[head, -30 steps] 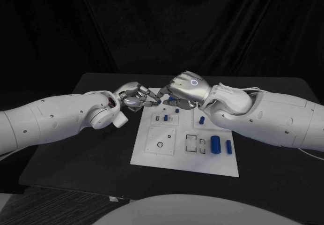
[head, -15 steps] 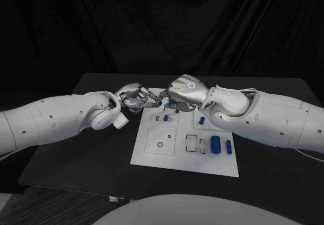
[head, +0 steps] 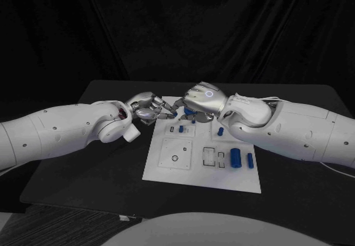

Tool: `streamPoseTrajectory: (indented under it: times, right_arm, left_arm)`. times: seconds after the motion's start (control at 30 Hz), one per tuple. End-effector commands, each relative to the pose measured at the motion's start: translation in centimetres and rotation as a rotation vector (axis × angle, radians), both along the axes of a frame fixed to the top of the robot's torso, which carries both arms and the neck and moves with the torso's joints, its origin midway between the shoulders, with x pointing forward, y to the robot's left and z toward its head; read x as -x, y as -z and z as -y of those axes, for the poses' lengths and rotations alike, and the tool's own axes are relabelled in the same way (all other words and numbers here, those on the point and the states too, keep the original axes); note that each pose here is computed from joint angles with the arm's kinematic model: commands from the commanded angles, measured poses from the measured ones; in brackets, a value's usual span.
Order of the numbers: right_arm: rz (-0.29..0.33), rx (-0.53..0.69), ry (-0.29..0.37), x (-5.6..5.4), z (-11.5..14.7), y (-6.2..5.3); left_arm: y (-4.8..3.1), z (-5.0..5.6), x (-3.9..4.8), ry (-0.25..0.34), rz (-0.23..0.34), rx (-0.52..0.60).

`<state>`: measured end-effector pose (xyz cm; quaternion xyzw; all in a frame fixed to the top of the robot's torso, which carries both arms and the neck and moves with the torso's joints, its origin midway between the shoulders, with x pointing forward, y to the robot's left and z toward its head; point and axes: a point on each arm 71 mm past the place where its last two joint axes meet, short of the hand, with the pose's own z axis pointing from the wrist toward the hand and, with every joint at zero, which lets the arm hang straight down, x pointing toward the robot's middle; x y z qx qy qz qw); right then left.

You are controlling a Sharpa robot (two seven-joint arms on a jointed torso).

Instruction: Assemble the parts on the task board

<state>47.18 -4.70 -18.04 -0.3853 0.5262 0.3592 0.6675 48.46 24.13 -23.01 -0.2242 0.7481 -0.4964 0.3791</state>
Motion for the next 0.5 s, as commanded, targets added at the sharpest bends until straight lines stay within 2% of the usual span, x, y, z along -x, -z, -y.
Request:
streamPoseTrajectory:
  times: [0.03, 0.5]
  right_arm:
    - [0.012, -0.013, 0.014, -0.02, -0.03, 0.16]
    - [0.014, -0.029, 0.002, 0.13, -0.28, 0.84]
  left_arm:
    - [0.04, 0.22, 0.14, 0.017, -0.02, 0.01]
    - [0.09, 0.21, 0.24, 0.021, -0.03, 0.007]
